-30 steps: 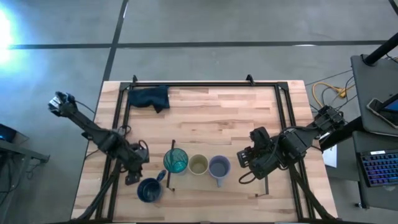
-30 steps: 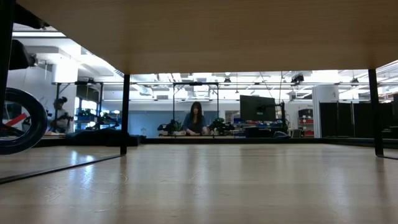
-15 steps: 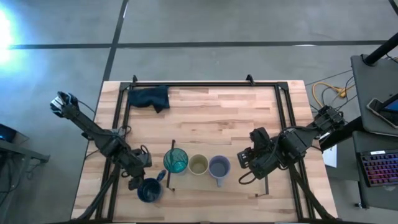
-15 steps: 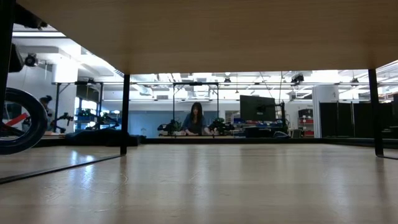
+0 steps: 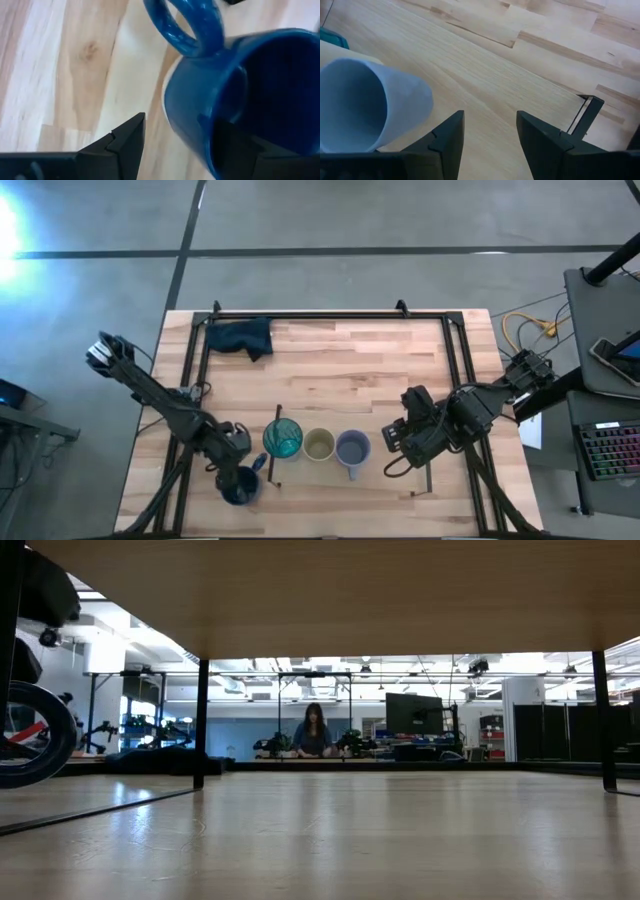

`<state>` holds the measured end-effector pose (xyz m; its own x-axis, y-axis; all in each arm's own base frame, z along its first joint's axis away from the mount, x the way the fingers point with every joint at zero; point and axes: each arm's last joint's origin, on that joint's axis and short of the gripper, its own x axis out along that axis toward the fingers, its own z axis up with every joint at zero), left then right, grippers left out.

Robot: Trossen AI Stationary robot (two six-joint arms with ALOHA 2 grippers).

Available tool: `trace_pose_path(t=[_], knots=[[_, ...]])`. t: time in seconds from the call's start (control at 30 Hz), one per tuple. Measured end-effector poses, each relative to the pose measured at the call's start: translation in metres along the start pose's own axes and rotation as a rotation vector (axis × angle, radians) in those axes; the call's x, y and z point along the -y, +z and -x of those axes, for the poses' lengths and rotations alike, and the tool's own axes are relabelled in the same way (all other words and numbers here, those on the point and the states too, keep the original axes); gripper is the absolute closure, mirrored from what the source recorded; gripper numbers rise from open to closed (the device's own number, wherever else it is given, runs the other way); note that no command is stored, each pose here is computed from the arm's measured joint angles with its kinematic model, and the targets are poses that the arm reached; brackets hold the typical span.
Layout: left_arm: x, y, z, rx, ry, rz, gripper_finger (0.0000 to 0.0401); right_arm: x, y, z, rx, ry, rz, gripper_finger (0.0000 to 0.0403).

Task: Stack small to large cups/mugs on shelf
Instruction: Put the blue mug on the shelf

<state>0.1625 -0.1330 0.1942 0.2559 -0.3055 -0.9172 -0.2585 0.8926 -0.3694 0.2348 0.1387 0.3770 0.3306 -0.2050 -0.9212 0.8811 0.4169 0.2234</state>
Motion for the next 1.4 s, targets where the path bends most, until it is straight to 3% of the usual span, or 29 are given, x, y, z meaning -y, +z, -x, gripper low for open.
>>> trace_pose_path(t=[0.17,0.33,0.43,0.73,0.9,1.13,1.33,1.4], knots=[[-0.001,0.001,-0.012,-0.025,0.052,-0.018,0.0232,0.000,0.000,0.000,0.000,0.000,0.000,0.0229],[-0.002,-0.001,-0.005,-0.021,0.051,-0.044,0.0332,0.000,0.000,0.000,0.000,0.000,0.003,0.0229],[-0.010,-0.005,0.004,-0.018,0.104,-0.043,0.0387,0.000,0.000,0.000,0.000,0.000,0.004,0.0230],[-0.043,-0.002,0.041,0.119,0.243,0.034,0.0395,0.001,0.001,0.002,0.000,0.007,-0.002,0.0239],[-0.072,0.014,0.062,0.231,0.311,0.105,0.0396,0.006,0.005,0.008,0.024,0.030,-0.014,0.0258],[-0.122,0.035,0.080,0.250,0.446,0.210,0.0396,0.014,0.012,0.018,0.091,0.073,-0.049,0.0270],[-0.160,0.075,0.094,0.300,0.359,0.288,0.0396,0.018,0.022,0.021,0.145,0.087,-0.055,0.0271],[-0.173,0.089,0.101,0.290,0.382,0.293,0.0396,0.019,0.026,0.021,0.152,0.083,-0.047,0.0271]])
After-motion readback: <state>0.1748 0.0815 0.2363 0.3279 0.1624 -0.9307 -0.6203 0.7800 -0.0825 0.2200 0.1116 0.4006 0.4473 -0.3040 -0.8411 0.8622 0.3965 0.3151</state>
